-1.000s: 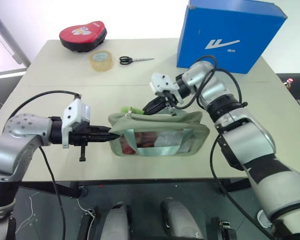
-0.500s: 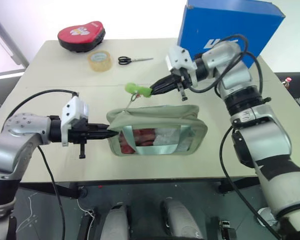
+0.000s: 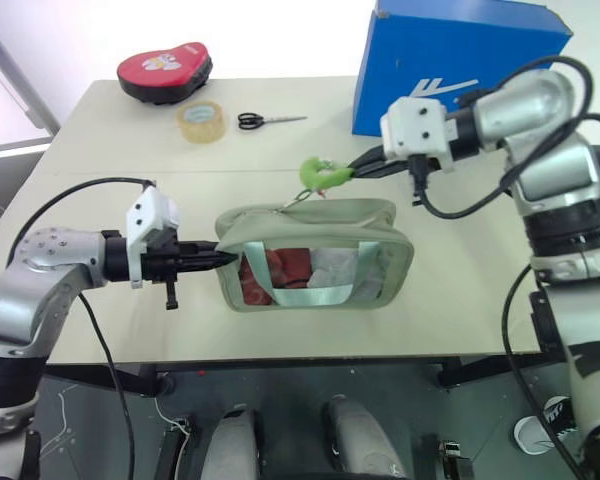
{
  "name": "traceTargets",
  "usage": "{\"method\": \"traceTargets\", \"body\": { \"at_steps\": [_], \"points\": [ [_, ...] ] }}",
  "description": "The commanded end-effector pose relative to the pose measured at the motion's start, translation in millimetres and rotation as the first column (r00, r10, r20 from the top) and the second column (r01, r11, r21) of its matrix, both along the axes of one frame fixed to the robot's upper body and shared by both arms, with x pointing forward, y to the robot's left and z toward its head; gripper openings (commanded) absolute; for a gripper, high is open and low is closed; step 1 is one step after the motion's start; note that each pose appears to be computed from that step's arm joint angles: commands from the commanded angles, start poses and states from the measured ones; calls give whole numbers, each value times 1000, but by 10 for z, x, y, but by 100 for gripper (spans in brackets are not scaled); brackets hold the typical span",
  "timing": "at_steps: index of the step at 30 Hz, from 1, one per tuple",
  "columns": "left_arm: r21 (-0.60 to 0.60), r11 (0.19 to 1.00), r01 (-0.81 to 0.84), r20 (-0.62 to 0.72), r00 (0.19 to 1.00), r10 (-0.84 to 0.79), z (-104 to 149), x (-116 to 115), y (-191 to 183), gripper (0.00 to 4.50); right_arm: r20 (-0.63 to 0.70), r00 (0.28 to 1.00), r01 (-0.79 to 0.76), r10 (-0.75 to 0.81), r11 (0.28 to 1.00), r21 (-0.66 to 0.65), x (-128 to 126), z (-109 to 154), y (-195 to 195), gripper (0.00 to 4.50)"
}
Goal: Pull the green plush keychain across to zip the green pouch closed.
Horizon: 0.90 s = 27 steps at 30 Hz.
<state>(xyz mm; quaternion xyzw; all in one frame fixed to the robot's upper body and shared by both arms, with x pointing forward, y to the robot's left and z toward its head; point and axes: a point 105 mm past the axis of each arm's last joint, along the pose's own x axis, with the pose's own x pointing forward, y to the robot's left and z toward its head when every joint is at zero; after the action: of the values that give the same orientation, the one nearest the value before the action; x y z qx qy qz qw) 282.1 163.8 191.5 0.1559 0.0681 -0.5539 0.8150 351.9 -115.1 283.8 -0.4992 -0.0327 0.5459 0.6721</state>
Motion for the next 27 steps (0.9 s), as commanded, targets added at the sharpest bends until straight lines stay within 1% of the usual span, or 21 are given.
{"method": "traceTargets", "body": {
  "at_steps": [1,8,13,16,18,24,27],
  "points": [
    [10,1000,-19,-44,999,20,-115,-2,7,0,93,992,83,-88,995,58,-55,223,-171,8],
    [-5,999,-38,-42,998,38,-115,8,3,0,90,967,229,-238,968,101,-154,131,-500,8],
    [-11,999,-48,-41,998,48,-115,10,14,0,60,955,280,-289,951,129,-282,89,-651,8],
    [-11,999,-51,-40,998,51,-113,13,16,0,56,935,339,-349,930,139,-290,77,-783,8],
    [-12,998,-56,-40,998,56,-108,21,20,0,44,921,378,-387,916,135,-314,53,-895,8],
    [-7,998,-65,-38,997,65,-118,24,43,0,16,905,419,-425,898,133,-364,3,-1020,8],
    [-6,998,-70,-36,997,69,-123,23,54,0,-2,890,453,-455,885,104,-398,-70,-1129,8]
  ]
}}
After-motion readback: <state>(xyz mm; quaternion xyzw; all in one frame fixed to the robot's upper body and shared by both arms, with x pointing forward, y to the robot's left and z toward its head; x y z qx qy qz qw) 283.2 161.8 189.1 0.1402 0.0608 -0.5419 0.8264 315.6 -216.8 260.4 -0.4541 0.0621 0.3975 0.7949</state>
